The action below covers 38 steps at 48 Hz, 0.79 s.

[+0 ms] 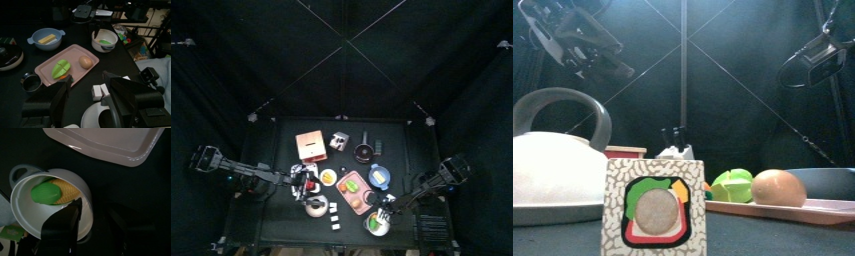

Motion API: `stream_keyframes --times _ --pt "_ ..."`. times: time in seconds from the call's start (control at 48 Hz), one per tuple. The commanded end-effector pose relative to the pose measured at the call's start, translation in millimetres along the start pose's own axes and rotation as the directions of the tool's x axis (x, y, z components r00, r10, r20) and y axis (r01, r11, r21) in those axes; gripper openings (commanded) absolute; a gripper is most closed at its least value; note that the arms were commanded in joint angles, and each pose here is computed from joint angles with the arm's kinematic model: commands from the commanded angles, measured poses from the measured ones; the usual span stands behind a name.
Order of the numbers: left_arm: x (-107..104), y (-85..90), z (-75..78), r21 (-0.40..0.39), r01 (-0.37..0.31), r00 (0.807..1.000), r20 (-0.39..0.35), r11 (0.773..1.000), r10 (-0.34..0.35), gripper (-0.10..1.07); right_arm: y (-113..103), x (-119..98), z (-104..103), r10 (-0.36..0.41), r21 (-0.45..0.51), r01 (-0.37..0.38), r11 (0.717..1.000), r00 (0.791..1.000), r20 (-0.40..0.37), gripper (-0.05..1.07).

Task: Put pot in bottom right corner

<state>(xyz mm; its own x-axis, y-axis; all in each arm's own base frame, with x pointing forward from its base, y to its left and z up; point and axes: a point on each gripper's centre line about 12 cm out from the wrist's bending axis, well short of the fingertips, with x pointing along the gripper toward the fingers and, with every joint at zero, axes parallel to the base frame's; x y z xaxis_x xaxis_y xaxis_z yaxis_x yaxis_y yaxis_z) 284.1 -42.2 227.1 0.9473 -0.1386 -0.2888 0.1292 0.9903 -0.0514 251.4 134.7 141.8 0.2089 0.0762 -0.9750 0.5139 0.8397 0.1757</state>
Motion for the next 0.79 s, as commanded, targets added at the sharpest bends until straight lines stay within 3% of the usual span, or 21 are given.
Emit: stream_keyframes --times 0.0,0.542,0.771 --pt "0 0.6 6.3 -0.002 -0.002 1.000 0.023 1.000 0.002 0.89 7 -12 5 0.039 0.000 -0.039 0.999 0.999 0.022 0.74" --pt "0 0.3 3.4 -0.002 -0.001 1.000 0.015 1.000 0.001 0.89 17 -21 12 0.017 -0.011 -0.016 1.000 0.999 0.028 0.74" --pt "0 0.8 3.6 0.001 -0.003 1.000 0.015 1.000 0.003 0.89 35 -42 31 0.069 0.019 -0.070 0.997 0.995 0.071 0.74"
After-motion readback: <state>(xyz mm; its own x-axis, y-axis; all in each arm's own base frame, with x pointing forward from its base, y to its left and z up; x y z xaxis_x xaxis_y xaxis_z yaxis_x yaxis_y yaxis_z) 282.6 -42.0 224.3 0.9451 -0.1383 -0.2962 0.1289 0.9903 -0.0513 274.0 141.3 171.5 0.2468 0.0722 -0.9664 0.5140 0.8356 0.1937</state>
